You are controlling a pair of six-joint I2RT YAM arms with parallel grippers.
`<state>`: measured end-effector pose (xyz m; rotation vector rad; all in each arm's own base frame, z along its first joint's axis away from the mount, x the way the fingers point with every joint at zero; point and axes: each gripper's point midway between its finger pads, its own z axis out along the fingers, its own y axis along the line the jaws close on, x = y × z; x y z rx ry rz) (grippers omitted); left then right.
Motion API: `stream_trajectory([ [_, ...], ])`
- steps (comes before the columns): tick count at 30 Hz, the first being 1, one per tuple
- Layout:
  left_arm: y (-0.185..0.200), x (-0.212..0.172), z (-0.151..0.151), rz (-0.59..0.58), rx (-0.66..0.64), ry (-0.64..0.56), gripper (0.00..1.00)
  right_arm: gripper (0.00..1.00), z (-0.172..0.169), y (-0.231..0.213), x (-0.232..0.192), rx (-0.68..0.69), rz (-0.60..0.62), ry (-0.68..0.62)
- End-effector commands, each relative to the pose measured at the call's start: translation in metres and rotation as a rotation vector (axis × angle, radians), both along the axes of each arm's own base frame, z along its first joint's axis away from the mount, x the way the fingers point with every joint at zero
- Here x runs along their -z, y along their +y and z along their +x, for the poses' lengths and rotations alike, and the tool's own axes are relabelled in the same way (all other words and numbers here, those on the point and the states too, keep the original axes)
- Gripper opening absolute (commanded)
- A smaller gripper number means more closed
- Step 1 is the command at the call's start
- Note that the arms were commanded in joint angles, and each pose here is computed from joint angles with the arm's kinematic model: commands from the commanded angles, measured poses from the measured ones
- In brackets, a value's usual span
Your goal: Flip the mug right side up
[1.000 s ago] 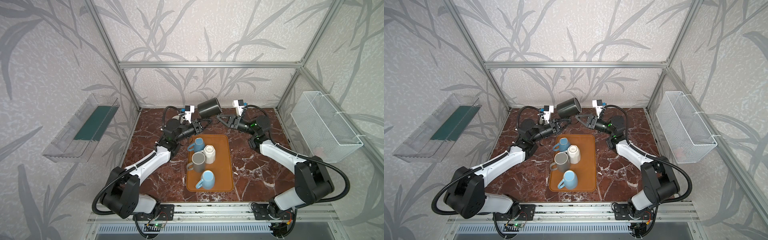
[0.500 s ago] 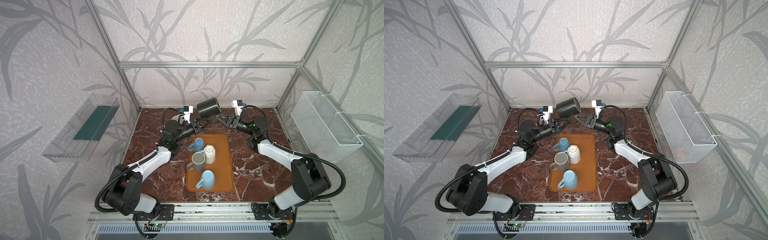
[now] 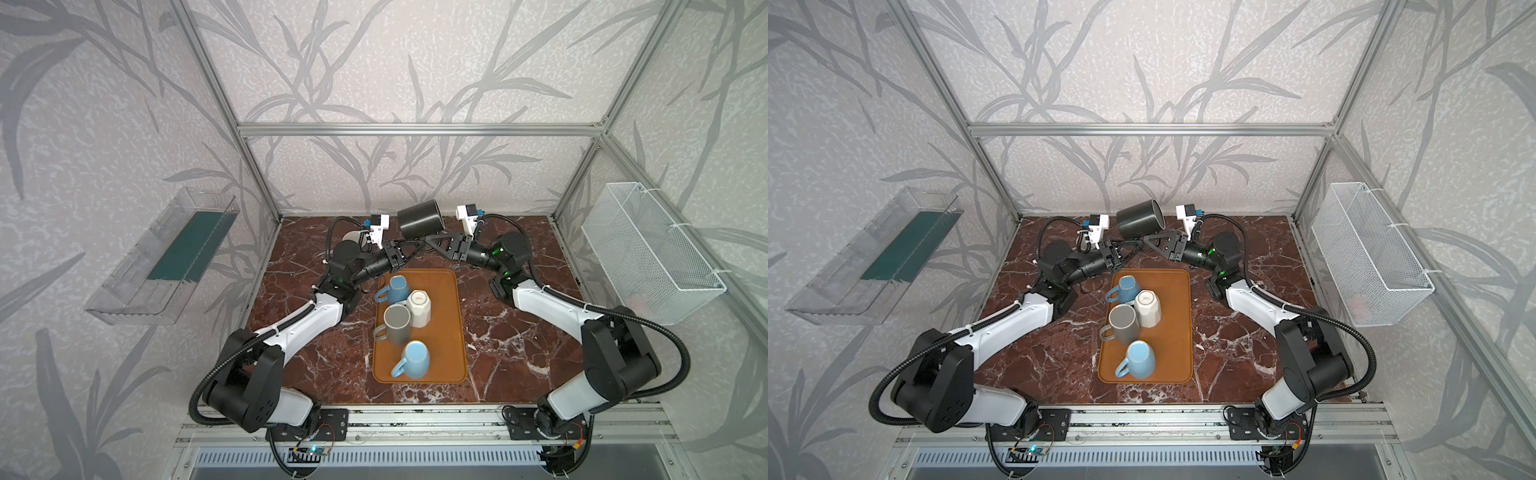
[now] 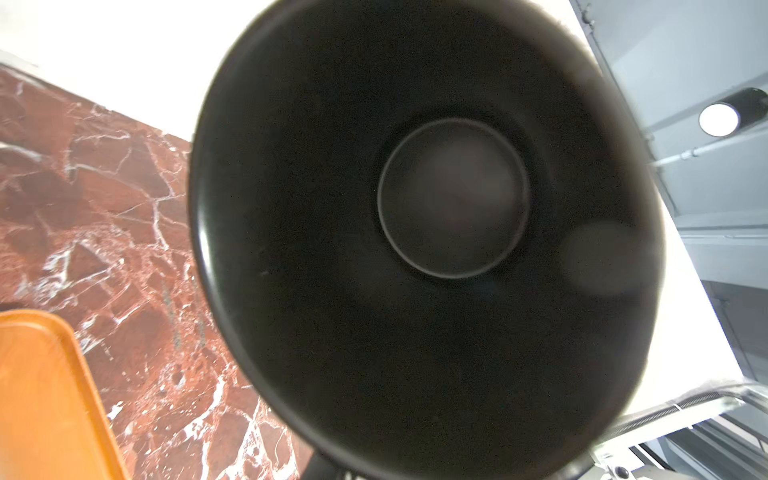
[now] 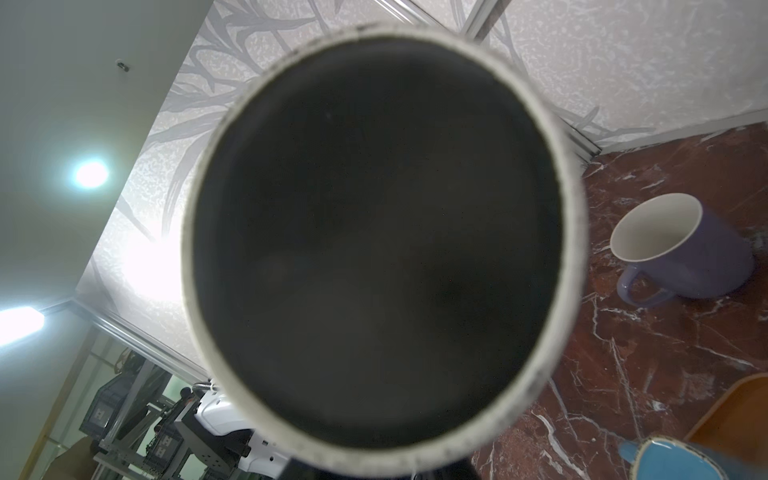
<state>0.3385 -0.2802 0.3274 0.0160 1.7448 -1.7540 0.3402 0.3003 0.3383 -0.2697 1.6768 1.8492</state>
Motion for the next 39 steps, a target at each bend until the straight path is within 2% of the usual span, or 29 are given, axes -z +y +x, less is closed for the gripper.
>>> stream_trajectory([
  [1, 0.005, -0.045, -0.021, -0.035, 0.015, -0.171, 0.00, 0.33, -0.006, -0.005, -0.019, 0.020, -0.022, -0.067],
  [10, 0.009, -0.036, -0.024, 0.075, -0.018, -0.170, 0.00, 0.32, -0.007, -0.012, -0.011, 0.052, -0.081, -0.042],
  [26, 0.009, -0.037, -0.025, 0.080, -0.014, -0.176, 0.00, 0.06, -0.011, -0.005, -0.009, -0.024, -0.081, -0.031],
  [27, 0.009, -0.037, -0.025, 0.077, -0.011, -0.177, 0.00, 0.05, -0.013, -0.004, -0.014, -0.029, -0.067, -0.060],
  [34, 0.010, -0.040, -0.025, 0.055, -0.014, -0.179, 0.12, 0.00, -0.015, -0.003, -0.015, -0.039, -0.049, -0.066],
  [39, 0.010, -0.041, -0.025, 0.049, -0.015, -0.178, 0.16, 0.00, -0.013, -0.002, -0.016, -0.039, -0.025, -0.060],
])
